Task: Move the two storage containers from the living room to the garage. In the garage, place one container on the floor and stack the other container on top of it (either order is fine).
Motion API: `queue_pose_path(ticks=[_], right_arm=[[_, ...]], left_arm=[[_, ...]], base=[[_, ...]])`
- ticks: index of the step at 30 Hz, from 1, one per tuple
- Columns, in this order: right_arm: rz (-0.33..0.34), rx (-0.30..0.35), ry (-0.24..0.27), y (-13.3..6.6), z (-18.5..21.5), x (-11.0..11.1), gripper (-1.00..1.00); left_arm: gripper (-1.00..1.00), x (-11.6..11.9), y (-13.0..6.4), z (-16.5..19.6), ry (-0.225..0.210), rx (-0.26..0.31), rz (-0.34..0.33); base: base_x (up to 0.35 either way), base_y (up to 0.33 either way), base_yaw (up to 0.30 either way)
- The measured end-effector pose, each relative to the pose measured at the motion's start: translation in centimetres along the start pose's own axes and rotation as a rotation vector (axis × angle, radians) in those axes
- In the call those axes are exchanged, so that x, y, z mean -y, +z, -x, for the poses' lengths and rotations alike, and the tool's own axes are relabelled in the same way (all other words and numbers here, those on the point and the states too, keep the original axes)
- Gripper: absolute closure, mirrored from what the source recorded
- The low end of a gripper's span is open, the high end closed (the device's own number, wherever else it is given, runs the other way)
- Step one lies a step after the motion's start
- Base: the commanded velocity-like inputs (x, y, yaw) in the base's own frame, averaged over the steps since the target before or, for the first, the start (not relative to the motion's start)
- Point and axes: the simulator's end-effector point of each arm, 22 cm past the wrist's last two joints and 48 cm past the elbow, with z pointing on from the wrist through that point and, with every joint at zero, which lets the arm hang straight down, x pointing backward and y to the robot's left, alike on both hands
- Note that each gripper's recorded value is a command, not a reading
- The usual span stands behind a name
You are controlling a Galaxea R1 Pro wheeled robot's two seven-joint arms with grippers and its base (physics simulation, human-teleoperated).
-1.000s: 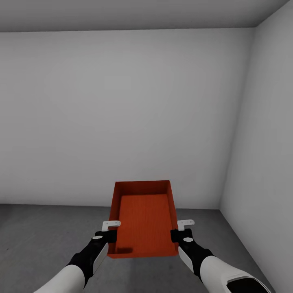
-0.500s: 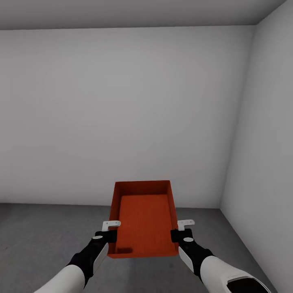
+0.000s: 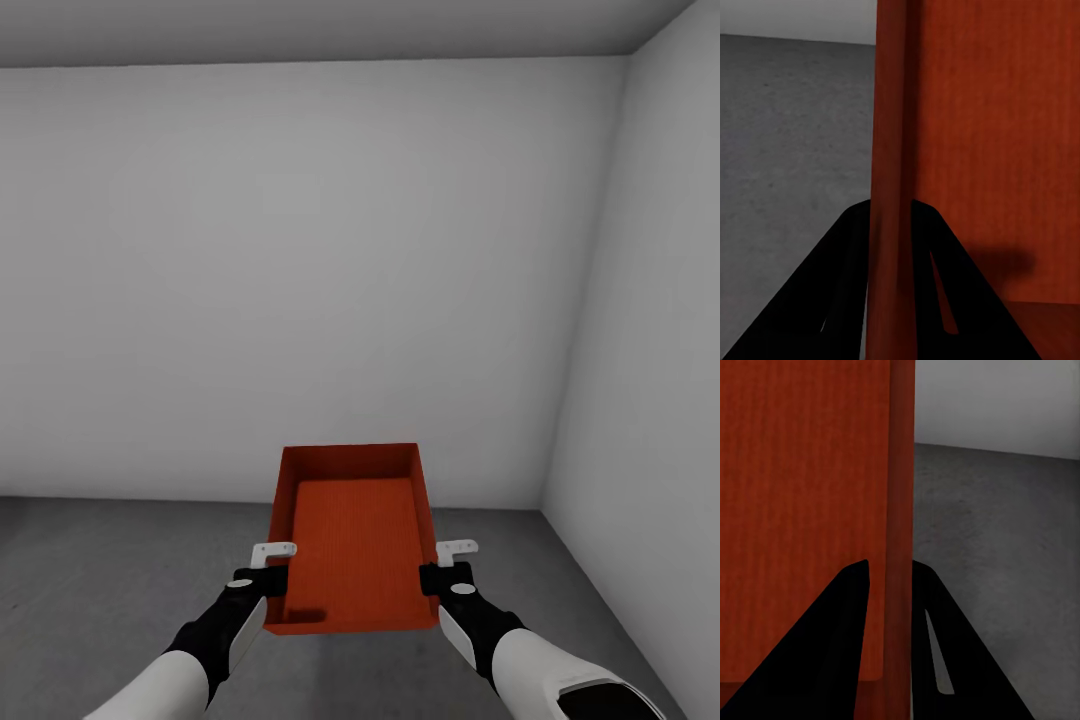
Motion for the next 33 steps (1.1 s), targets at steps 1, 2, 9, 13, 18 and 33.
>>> queue_pose_path(ticks=[1, 2, 9, 13, 18, 33], right_arm=[[0.0, 0.0, 0.0, 0.1, -0.1, 0.0, 1.0], [0.0, 0.0, 0.0, 0.2, -0.3, 0.0, 1.0], [0.0, 0.0, 0.0, 0.7, -1.2, -0.1, 1.0], [0.0, 0.001, 0.0, 1.1, -1.7, -0.2, 1.0], [0.0, 0.001, 0.0, 1.5, -2.4, -0.3, 1.0], [0.0, 0.001, 0.001, 2.7, -4.6, -0.5, 1.0]], left_arm=[[1.0, 0.0, 0.1, -0.1, 0.0, 0.0, 0.0], [1.0, 0.0, 0.2, -0.2, 0.0, 0.0, 0.0], [1.0, 0.0, 0.8, -1.1, 0.0, 0.001, 0.0], [1.0, 0.0, 1.2, -1.6, 0.0, 0.001, 0.0], [1.0, 0.0, 1.7, -2.3, 0.0, 0.001, 0.0], [1.0, 0.0, 3.1, -4.3, 0.001, 0.001, 0.0]], base=[[0.0, 0.0, 0.0], [0.0, 0.0, 0.0], [0.0, 0.0, 0.0], [0.0, 0.0, 0.0], [0.0, 0.0, 0.0], [0.0, 0.0, 0.0]])
